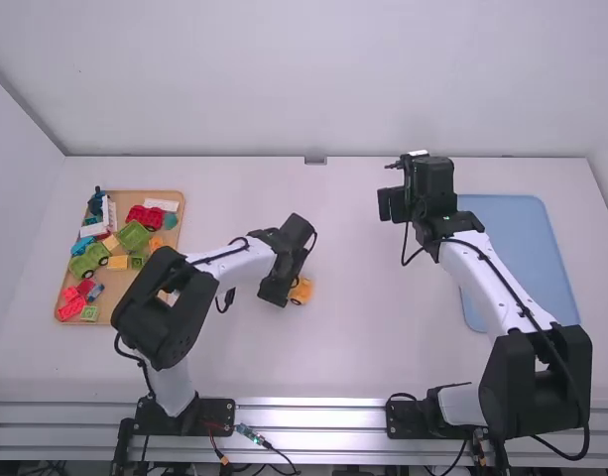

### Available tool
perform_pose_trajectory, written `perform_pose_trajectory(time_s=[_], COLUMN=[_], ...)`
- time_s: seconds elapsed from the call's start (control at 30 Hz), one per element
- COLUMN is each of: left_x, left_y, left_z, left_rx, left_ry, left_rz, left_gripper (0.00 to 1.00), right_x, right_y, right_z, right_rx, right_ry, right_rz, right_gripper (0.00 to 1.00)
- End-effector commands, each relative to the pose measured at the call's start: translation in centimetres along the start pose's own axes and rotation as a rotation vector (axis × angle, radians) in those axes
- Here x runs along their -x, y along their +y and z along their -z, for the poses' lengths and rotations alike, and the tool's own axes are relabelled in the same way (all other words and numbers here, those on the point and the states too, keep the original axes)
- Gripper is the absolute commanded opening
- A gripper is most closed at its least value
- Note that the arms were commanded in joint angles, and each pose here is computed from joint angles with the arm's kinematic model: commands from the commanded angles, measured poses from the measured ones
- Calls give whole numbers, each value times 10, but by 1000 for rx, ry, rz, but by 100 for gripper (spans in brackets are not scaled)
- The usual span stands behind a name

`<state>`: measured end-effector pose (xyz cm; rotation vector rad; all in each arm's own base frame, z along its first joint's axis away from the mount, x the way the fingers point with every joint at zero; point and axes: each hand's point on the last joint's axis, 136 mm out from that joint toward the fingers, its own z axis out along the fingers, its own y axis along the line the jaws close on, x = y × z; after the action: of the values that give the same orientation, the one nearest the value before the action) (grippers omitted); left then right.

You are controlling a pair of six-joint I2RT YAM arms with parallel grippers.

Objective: Assemble lego blocks to make yellow taxi

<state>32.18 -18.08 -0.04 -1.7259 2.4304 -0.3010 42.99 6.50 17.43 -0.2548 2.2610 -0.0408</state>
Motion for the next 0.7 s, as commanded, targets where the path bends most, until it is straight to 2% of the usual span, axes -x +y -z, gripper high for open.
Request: perform_pose_trajectory(time_s=[0.0,0.23,0.43,0.53,0.63,0.67], left_x=[1,4,13,32,69,73], left_y=[3,4,1,-3,-17,-20], left_z=[-2,6,37,61,99,104], left_rx=[19,27,72,107,149,151], left_ry=[12,2,-14,-85,-255,-276], left_rz=[2,-22,-114,-213,-379,-404], left_gripper=[99,99,99,99,99,99], right_x=[7,7,7,7,7,7], right_y=[0,0,0,0,0,0], right_z=[1,1,1,1,1,1], right_rx=[2,1,1,1,1,1], right_ry=[-13,-13,-13,-14,-13,-13], right_rz=[-4,-4,-2,-2,-2,-2], right_gripper=[99,99,99,99,99,99])
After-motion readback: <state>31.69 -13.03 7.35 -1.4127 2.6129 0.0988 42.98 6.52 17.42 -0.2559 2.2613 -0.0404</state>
